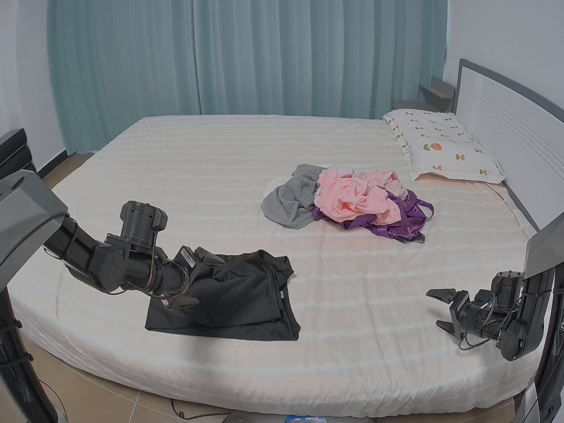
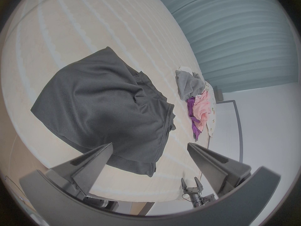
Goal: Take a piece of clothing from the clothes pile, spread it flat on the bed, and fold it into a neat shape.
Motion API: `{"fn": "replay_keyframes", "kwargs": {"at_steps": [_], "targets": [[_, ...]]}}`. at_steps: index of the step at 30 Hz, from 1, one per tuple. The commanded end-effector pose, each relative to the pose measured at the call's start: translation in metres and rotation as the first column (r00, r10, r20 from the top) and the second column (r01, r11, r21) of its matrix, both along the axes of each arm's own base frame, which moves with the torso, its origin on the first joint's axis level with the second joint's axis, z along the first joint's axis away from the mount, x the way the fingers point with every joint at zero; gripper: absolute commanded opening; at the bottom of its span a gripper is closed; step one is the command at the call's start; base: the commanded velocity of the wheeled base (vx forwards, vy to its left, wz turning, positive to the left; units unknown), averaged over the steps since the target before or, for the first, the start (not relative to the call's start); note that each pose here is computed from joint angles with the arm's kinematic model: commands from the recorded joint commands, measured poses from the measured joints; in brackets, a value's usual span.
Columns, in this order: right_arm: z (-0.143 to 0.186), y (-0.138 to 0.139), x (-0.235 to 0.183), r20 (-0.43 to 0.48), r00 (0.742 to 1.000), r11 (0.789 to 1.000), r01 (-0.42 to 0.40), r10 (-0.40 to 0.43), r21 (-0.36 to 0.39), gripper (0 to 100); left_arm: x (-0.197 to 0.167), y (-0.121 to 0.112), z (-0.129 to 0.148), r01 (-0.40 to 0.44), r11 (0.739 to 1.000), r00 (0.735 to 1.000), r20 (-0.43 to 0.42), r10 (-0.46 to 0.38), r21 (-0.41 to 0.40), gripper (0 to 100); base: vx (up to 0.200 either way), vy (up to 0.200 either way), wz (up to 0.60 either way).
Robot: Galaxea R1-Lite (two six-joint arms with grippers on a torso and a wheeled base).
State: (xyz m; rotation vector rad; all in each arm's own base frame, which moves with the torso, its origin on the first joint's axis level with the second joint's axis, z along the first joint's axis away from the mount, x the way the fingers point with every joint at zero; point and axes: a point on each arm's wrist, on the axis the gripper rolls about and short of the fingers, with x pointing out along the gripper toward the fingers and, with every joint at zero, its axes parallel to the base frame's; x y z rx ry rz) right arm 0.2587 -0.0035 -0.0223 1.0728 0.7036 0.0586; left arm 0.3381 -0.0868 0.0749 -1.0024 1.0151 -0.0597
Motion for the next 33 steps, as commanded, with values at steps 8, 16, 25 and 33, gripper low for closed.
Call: {"fn": "replay_keyframes", "kwargs": {"at_steps": [8, 16, 25, 33], "targets": [[0.0, 0.0, 0.001, 0.015, 1.0, 1.0, -0.001, 0.001, -0.008, 100, -0.004, 0.019, -0.026, -0.048, 0.999, 0.998, -0.034, 0.047, -0.011, 100, 0.0, 0.2, 0.0], [0.005, 0.003, 0.003, 0.045, 0.999, 1.0, -0.017, 0.018, -0.021, 100, -0.002, 0.021, -0.031, -0.04, 0.999, 0.999, -0.03, 0.039, -0.026, 100, 0.0, 0.2, 0.0], [0.031, 0.056, 0.001, 0.157, 0.966, 0.979, -0.198, 0.205, -0.059, 100, -0.004, 0.02, -0.033, -0.034, 0.999, 0.999, -0.033, 0.033, -0.021, 100, 0.0, 0.2, 0.0], [0.013, 0.098, 0.021, 0.189, 0.913, 0.931, -0.342, 0.361, -0.126, 100, -0.004, 0.02, -0.033, -0.03, 0.999, 0.999, -0.029, 0.03, -0.015, 100, 0.0, 0.075, 0.0]]}}
